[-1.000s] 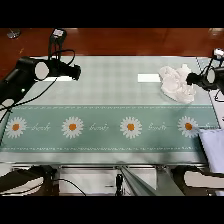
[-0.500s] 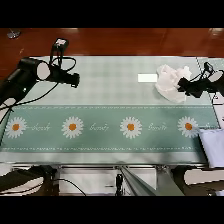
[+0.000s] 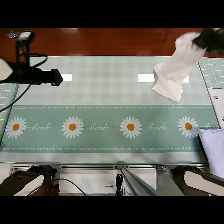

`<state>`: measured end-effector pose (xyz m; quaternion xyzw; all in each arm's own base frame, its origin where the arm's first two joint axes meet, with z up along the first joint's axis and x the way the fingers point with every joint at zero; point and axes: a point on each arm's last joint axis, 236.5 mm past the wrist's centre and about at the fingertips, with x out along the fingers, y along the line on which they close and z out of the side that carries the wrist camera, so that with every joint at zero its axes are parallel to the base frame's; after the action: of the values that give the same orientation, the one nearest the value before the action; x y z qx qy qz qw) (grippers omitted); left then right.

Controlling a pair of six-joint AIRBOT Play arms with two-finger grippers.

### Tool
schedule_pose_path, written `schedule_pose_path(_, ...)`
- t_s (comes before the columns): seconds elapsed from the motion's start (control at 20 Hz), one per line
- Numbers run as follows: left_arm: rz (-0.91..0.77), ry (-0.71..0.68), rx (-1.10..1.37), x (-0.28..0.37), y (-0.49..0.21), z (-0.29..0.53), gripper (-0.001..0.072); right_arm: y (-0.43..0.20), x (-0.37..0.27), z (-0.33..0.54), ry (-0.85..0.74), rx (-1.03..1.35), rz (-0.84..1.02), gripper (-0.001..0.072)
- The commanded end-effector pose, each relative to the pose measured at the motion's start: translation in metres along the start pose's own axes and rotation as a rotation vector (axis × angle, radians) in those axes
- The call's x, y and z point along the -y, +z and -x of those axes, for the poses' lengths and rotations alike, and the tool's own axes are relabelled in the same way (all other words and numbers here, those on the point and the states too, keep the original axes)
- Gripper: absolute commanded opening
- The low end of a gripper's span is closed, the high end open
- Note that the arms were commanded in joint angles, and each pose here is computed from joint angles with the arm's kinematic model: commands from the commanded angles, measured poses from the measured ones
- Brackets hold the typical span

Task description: Fold the shirts.

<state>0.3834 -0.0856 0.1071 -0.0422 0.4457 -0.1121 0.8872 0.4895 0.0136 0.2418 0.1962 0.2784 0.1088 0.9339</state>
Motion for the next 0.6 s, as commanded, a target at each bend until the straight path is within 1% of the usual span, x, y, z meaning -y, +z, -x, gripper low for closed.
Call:
schedule_pose_path(0.0, 0.015, -0.200, 0.105, 0.053, -0.020, 0.044, 0.0703, 0.061, -0.104, 0.099, 0.110, 0.244, 0.188, 0.0023)
schedule_pose_path(0.1, -0.009, -0.225, 0.067, 0.064, -0.058, 0.043, 0.0702, 0.071, -0.151, 0.146, 0.165, 0.326, 0.292, 0.0024)
schedule_pose_path(0.2, 0.046, -0.251, 0.021, 0.069, -0.087, 0.036, 0.0703, 0.059, -0.183, 0.177, 0.206, 0.332, 0.369, 0.0024)
schedule_pose_path(0.4, 0.059, -0.258, 0.005, 0.069, -0.098, 0.033, 0.0702, -0.010, -0.215, 0.182, 0.291, 0.116, 0.450, 0.0024)
schedule_pose_path(0.55, 0.060, -0.258, 0.010, 0.069, -0.097, 0.033, 0.0703, -0.087, -0.231, 0.148, 0.374, -0.125, 0.463, 0.0024)
